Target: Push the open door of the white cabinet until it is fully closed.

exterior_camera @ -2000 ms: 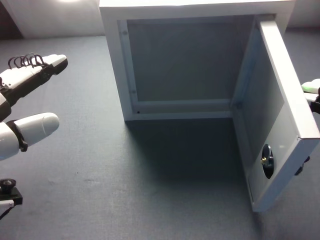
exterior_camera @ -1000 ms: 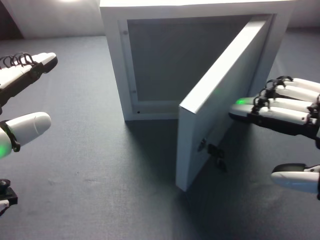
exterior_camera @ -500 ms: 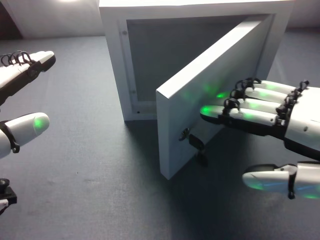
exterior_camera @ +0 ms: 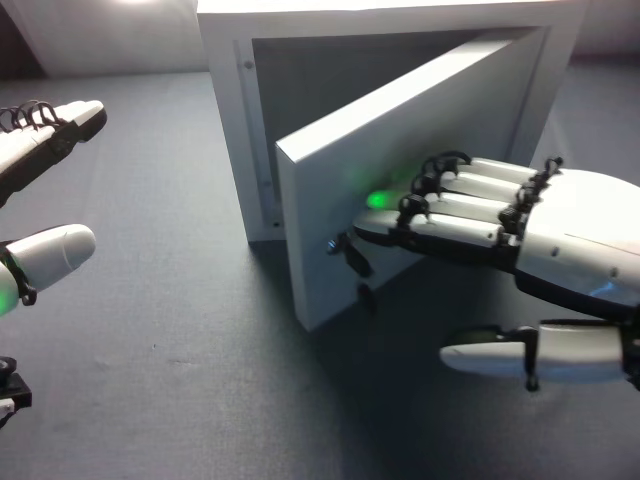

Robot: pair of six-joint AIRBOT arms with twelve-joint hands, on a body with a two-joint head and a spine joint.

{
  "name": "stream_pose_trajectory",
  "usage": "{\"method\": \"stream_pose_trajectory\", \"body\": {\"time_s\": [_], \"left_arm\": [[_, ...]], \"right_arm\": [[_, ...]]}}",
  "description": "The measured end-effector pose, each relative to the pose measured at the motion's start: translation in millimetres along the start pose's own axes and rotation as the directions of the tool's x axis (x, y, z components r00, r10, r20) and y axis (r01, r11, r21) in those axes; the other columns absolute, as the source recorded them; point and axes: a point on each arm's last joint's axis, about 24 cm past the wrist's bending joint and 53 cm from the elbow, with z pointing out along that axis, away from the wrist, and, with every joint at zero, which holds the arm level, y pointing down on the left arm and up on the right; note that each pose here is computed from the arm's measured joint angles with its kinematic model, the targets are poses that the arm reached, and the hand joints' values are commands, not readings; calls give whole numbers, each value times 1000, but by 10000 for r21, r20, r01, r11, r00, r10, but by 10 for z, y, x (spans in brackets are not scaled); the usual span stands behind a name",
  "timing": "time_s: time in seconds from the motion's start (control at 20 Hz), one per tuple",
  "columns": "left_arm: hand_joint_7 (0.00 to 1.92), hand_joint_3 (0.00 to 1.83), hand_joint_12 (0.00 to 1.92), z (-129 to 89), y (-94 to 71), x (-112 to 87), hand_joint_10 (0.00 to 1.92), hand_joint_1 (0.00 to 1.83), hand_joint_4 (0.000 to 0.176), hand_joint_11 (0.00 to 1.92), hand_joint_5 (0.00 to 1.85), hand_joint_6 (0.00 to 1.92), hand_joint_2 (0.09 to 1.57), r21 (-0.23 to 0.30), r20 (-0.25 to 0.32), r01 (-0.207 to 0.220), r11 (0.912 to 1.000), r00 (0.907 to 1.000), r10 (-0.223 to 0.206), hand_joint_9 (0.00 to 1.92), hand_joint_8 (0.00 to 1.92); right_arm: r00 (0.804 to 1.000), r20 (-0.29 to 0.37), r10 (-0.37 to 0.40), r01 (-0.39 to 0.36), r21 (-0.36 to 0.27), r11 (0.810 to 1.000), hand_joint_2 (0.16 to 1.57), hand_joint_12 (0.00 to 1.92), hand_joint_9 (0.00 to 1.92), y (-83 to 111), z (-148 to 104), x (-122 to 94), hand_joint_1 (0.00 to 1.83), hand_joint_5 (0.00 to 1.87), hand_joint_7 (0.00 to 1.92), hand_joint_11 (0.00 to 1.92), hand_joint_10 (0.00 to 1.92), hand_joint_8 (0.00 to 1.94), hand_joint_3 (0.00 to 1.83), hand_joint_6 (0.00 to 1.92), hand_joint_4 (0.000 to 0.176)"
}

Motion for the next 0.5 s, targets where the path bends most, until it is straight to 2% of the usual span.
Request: {"method": "stream_pose_trajectory", "body": {"time_s": [0.05, 0.15, 0.25, 0.35, 0.45, 0.5], "left_arm": [[0, 0, 0, -4, 4, -1, 0, 206, 13, 0, 0, 0, 1440, -20, 15, 7, 10000, 10000, -7, 0, 0], [0, 0, 0, -22, 2, -16, 0, 217, 16, 0, 0, 0, 1441, 3, 86, 6, 10000, 10000, -6, 0, 0], [0, 1, 0, -37, 16, -34, 0, 221, 0, 0, 0, 0, 1447, -47, 156, -1, 10000, 9999, 2, 0, 0], [0, 1, 0, -40, 20, -47, 0, 201, 0, 0, 0, 0, 1446, -59, 217, 8, 10000, 9998, -6, 0, 0], [0, 2, 0, -41, 24, -49, 0, 165, 0, 0, 0, 0, 1448, -65, 254, 35, 10000, 9997, -33, 0, 0], [0, 1, 0, -47, 29, -44, 0, 168, 0, 0, 0, 0, 1448, -78, 229, 23, 10000, 9997, -21, 0, 0]], "right_arm": [[10000, 16, -7, 7, -61, 10000, 1271, 776, 29, -2, 50, 4, 576, 137, 128, 0, 208, 1, 0, 1, 0], [10000, 69, 57, -56, -171, 9998, 1272, 780, 81, 6, 147, 14, 561, 143, 162, 0, 125, 1, 0, 1, 0], [10000, -3, 19, -19, -109, 9999, 1274, 570, 121, -34, 219, 34, 562, 167, 165, 0, 71, 3, 0, 6, 0], [10000, -82, -20, 20, 42, 10000, 1255, 363, 127, -94, 278, 50, 571, 125, 135, 0, 31, 0, 0, 0, 0], [10000, -87, -15, 17, 199, 9998, 1258, 346, 110, -160, 337, 48, 576, 104, 122, 0, 17, 0, 1, 1, 0], [10000, -56, 12, -10, 259, 9997, 1260, 469, 117, -177, 371, 33, 538, 115, 111, 0, 15, 2, 0, 3, 0]]}}
